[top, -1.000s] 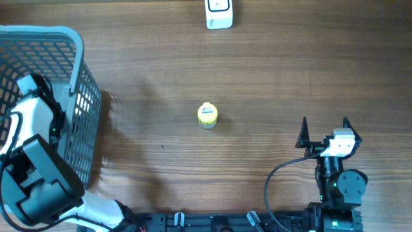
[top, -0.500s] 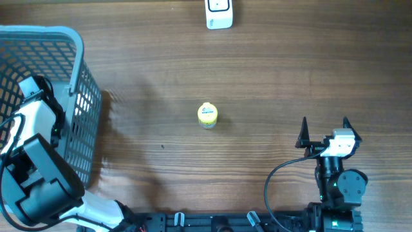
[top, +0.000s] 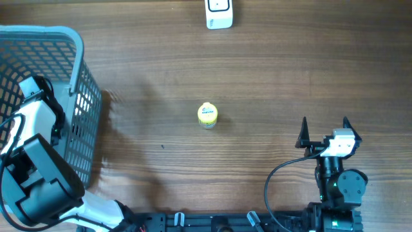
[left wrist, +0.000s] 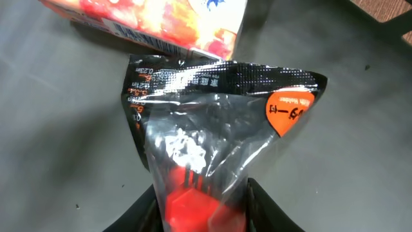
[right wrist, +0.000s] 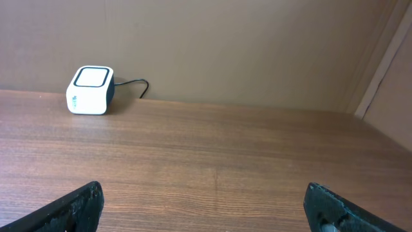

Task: Scan the item barcode
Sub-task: 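Move the left gripper back into the basket over the black snack bag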

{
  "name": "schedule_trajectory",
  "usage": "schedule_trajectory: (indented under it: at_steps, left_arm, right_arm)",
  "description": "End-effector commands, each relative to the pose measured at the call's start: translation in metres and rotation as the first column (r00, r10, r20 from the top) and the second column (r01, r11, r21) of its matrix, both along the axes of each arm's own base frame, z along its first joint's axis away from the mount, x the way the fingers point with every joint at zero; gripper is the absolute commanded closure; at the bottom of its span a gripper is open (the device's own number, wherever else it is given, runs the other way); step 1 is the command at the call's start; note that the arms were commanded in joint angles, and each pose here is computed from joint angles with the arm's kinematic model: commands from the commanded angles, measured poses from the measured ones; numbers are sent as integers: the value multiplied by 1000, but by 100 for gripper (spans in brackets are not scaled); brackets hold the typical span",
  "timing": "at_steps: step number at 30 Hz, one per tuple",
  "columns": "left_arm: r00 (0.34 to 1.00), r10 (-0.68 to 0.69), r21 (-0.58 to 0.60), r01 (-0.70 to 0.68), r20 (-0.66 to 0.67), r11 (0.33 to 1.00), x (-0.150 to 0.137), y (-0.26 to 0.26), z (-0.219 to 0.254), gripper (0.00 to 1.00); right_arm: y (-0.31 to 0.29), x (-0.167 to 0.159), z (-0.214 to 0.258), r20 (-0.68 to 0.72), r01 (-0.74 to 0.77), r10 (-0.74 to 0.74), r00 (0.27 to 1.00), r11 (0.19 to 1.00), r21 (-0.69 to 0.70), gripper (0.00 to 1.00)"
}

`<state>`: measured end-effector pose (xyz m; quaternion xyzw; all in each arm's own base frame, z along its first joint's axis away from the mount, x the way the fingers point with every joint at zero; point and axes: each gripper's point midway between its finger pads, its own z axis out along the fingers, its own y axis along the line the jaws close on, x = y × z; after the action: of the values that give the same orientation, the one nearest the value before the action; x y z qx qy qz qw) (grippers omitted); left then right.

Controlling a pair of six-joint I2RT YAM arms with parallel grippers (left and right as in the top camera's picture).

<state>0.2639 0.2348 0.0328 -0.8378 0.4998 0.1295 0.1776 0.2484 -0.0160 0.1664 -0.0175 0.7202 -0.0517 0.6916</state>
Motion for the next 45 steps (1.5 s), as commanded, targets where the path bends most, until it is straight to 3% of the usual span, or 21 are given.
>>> schedule_trajectory:
  at_steps: [1, 14, 30, 35, 45]
  left_arm:
    - [1000, -2, -18, 2, -18, 1000, -4, -5, -6, 73]
    - [996, -28, -104, 36, 81, 994, 10, -20, 0, 84]
    - [973, -92, -8, 96, 213, 995, 21, -16, 57, 90]
    - [971, -117, -1, 120, 206, 993, 21, -16, 59, 96]
    - [971, -124, 1, 126, 203, 992, 21, -16, 59, 96]
  right_arm:
    - [2, 0, 0, 0, -10, 10, 1000, 1000, 16, 0]
    - [2, 0, 0, 0, -10, 10, 1000, 1000, 15, 0]
    - [2, 0, 0, 0, -10, 10, 1000, 1000, 15, 0]
    - [2, 0, 0, 0, -10, 10, 1000, 1000, 16, 0]
    - [2, 0, 0, 0, -10, 10, 1000, 1000, 15, 0]
